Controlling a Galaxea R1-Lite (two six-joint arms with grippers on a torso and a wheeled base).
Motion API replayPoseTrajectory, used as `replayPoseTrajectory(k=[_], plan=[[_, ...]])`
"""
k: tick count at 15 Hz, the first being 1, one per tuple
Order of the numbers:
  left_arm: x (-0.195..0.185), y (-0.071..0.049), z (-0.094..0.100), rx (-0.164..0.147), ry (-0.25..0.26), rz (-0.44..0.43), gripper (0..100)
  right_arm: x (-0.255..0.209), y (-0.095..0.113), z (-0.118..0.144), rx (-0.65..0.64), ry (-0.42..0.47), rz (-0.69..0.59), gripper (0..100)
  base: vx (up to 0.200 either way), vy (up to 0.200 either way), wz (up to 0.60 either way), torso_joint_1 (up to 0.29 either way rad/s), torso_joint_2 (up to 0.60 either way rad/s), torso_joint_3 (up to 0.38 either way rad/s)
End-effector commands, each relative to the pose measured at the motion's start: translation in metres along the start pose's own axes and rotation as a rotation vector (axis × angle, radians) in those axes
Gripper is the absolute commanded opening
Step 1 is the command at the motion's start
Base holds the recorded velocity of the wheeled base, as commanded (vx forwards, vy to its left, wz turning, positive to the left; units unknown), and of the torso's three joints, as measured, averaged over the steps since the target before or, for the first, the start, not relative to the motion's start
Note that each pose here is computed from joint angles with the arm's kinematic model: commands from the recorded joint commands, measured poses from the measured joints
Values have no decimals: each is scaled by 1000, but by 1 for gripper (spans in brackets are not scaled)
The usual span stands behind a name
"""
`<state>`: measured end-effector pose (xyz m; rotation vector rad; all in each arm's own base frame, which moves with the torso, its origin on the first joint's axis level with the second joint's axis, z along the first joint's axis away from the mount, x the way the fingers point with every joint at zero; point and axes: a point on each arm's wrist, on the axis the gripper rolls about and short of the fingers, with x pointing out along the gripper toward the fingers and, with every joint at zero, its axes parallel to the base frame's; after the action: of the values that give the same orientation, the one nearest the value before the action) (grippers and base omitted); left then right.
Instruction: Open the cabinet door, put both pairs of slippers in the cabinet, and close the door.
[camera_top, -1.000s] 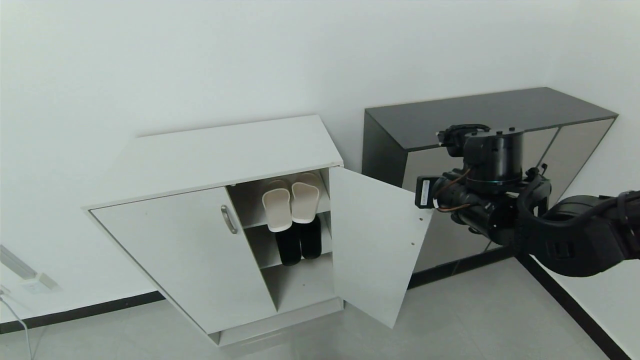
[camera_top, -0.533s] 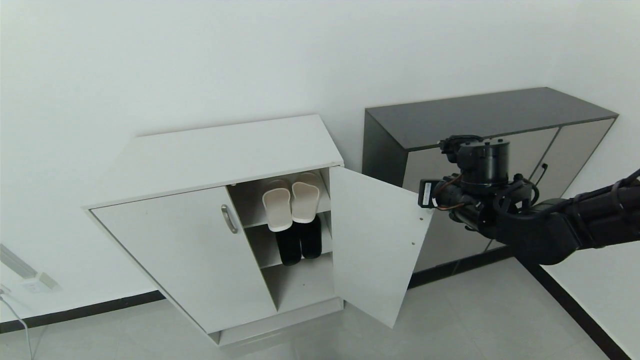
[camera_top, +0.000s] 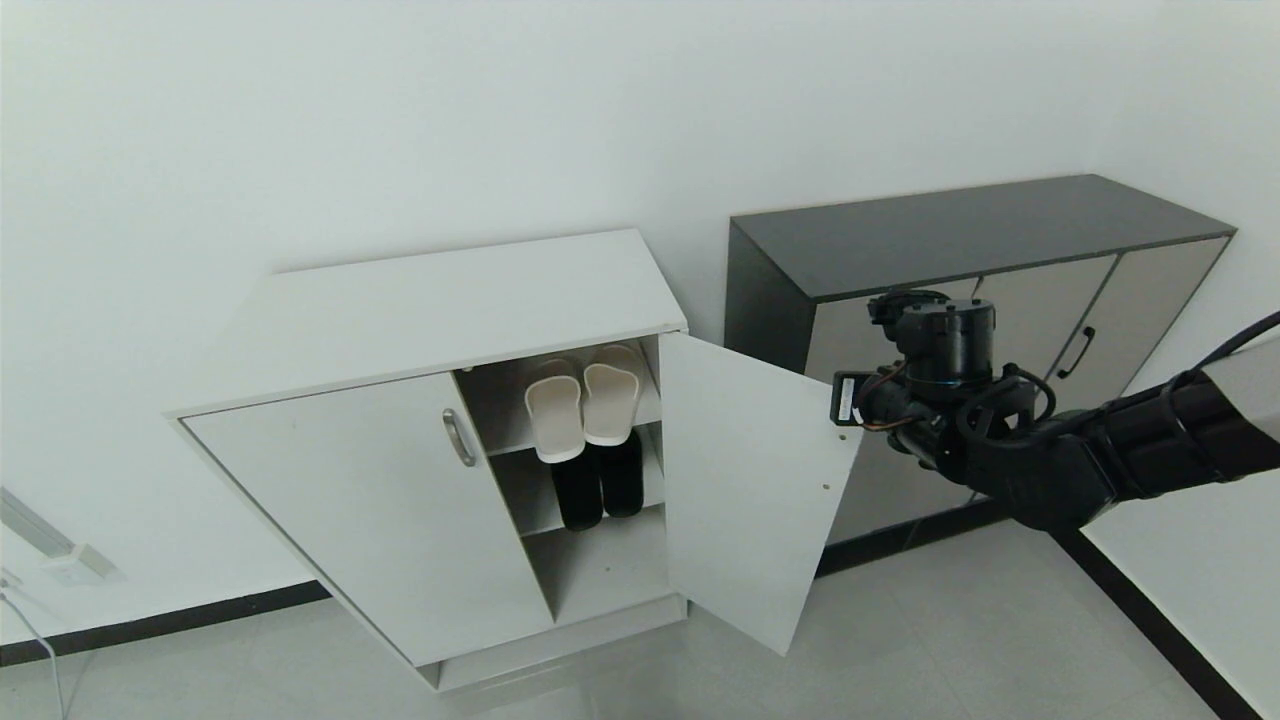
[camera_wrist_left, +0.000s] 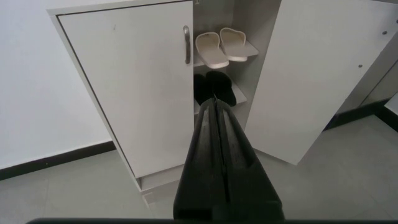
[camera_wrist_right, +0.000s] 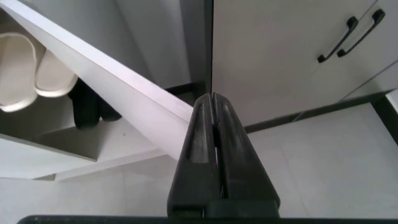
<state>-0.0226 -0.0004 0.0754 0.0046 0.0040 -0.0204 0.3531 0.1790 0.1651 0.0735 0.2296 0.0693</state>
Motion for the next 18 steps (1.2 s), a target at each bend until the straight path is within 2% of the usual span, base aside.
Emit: replayPoseTrajectory(k=[1, 9, 14, 16, 18], plan=[[0, 0, 0, 0, 1, 0, 0, 6, 1, -7, -5, 9, -3, 0, 0, 0, 0, 0, 0, 0], [0, 0, 0, 0, 1, 0, 0, 9, 1, -9, -6, 12, -8, 0, 0, 0, 0, 0, 0, 0], [0, 0, 0, 0, 1, 0, 0, -18, 30, -13, -29, 19, 78, 0, 0, 0, 0, 0, 0, 0], [0, 0, 0, 0, 1, 0, 0, -44, 47, -11, -40, 14, 149, 0, 0, 0, 0, 0, 0, 0], [0, 0, 0, 0, 1, 0, 0, -60, 56, -13, -51, 19, 191, 0, 0, 0, 0, 0, 0, 0]])
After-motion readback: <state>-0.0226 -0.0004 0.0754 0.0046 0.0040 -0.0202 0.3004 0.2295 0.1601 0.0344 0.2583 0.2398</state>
